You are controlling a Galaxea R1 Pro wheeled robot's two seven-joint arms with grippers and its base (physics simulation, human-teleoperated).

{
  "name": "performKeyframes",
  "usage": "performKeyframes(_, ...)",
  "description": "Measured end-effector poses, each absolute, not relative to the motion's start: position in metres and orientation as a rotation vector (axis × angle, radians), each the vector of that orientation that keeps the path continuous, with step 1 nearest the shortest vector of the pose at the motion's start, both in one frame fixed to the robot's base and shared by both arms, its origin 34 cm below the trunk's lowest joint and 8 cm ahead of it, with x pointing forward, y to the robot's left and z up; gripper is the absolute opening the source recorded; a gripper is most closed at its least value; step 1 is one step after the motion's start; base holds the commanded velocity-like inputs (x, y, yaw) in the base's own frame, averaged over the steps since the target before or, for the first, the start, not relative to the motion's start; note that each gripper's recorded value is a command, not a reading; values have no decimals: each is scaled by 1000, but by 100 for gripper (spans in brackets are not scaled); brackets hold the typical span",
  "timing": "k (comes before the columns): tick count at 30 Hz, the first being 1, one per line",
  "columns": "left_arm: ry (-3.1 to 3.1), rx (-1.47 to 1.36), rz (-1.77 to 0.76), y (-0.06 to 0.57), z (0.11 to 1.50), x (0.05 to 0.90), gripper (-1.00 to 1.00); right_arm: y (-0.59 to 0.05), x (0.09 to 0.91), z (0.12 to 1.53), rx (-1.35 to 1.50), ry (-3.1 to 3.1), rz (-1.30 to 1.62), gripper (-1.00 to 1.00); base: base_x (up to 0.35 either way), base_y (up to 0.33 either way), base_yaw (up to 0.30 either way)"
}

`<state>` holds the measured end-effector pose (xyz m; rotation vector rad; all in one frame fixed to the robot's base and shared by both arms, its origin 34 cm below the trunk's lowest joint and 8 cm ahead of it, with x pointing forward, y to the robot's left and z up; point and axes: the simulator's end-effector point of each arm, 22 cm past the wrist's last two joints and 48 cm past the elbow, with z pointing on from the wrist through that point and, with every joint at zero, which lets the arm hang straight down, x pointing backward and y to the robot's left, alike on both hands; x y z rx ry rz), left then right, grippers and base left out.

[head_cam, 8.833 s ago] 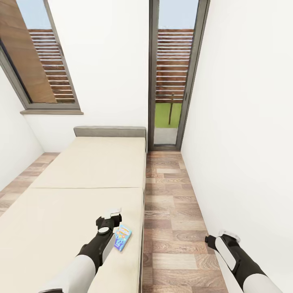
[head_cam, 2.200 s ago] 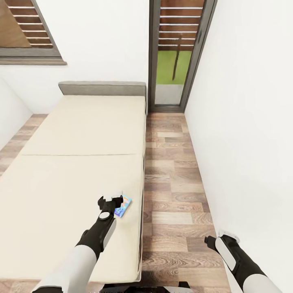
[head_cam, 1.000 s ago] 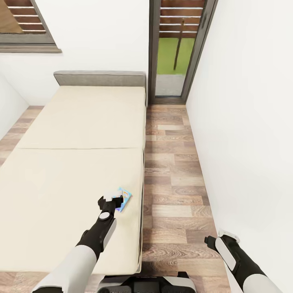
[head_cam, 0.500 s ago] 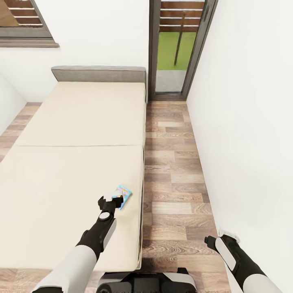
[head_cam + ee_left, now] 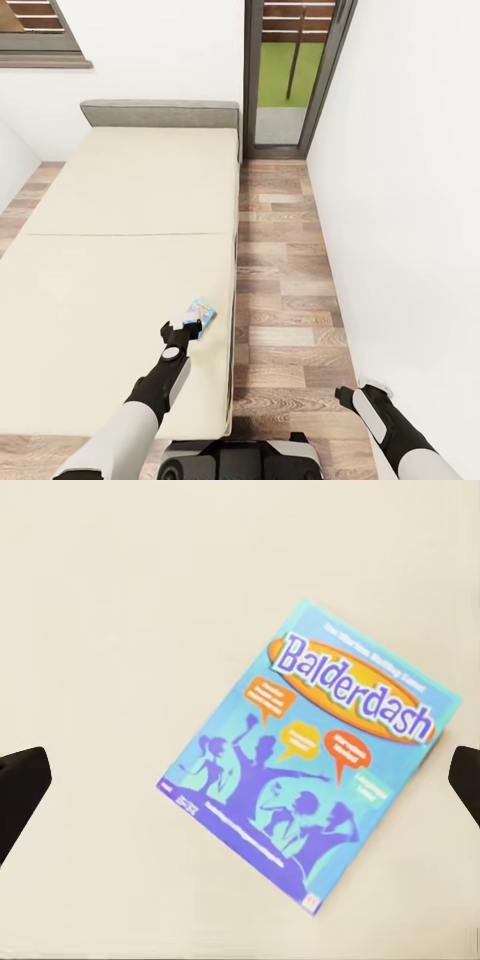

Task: Put all the toys in the child's room - the three board games (two on the bed and one on the table), the two jigsaw puzzles on the table, and the tennis ball on the table - inside the toy box on the table in the child's room.

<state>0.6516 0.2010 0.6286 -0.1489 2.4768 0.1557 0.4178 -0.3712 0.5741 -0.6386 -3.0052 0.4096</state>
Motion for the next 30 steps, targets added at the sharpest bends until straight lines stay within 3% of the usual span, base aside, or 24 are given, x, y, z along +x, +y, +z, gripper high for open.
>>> performKeyframes(21, 2595, -237, 58, 193, 674, 763, 100, -370, 403, 564, -628, -2972, 411, 100, 0, 0, 0)
performKeyframes(30, 2615, -250, 50, 192, 671, 769, 100, -369, 396, 559, -623, -2958, 413, 100, 0, 0, 0)
